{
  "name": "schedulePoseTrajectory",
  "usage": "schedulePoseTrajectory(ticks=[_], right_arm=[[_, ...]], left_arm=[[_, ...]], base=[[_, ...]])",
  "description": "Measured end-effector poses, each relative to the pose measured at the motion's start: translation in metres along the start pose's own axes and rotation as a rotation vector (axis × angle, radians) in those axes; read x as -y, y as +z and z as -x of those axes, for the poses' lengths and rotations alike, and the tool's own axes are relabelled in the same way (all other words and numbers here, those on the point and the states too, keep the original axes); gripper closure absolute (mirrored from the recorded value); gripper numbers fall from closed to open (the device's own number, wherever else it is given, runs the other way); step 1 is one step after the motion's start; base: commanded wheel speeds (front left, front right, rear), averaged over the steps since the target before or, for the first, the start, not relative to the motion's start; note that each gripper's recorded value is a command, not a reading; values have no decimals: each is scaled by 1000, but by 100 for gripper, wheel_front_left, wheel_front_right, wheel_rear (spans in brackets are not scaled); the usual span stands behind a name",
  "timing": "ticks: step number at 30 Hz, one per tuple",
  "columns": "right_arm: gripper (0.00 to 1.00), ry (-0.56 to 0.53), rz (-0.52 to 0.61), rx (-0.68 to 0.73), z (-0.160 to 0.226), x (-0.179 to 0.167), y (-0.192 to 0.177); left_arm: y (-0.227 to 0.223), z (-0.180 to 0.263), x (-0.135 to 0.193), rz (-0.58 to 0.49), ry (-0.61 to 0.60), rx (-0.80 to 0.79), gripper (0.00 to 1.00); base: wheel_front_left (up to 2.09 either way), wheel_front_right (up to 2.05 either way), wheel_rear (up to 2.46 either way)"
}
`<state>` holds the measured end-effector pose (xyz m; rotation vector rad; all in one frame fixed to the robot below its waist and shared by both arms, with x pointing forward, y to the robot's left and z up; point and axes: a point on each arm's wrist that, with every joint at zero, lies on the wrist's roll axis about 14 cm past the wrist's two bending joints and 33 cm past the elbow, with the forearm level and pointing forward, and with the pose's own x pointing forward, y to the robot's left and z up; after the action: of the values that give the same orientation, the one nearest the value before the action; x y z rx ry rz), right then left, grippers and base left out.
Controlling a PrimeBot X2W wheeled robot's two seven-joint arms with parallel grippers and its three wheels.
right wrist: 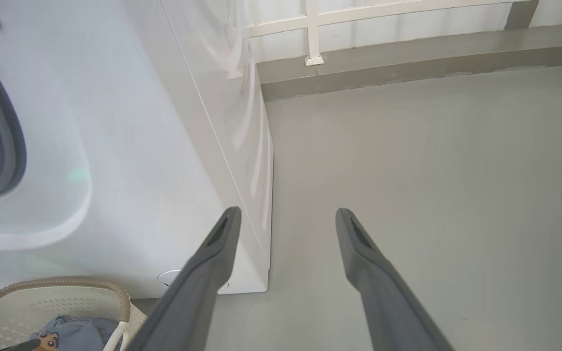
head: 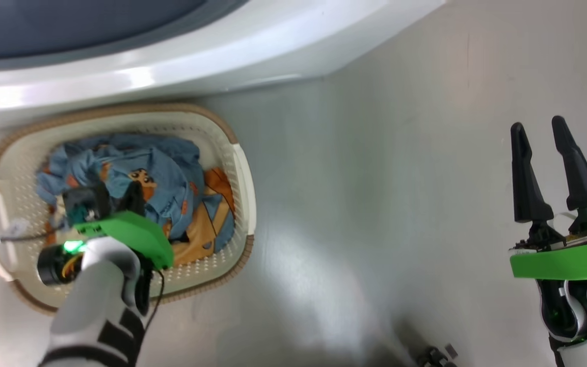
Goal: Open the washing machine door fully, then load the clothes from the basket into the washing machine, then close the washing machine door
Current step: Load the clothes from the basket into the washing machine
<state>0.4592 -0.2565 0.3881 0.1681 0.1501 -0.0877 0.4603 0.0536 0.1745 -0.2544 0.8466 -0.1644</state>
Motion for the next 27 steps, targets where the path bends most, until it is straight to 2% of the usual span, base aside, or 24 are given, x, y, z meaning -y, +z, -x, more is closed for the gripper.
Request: schedulePoseTrajectory(ticks=[11, 27], right_arm=[[0, 36, -17, 57, 25, -17, 30], [0, 93, -1, 115, 85, -41, 61]], left_arm=[[42, 75, 8, 18, -23, 224, 100], [100, 206, 23, 24, -35, 560, 100]], base=[[0, 0, 0], [0, 0, 0]])
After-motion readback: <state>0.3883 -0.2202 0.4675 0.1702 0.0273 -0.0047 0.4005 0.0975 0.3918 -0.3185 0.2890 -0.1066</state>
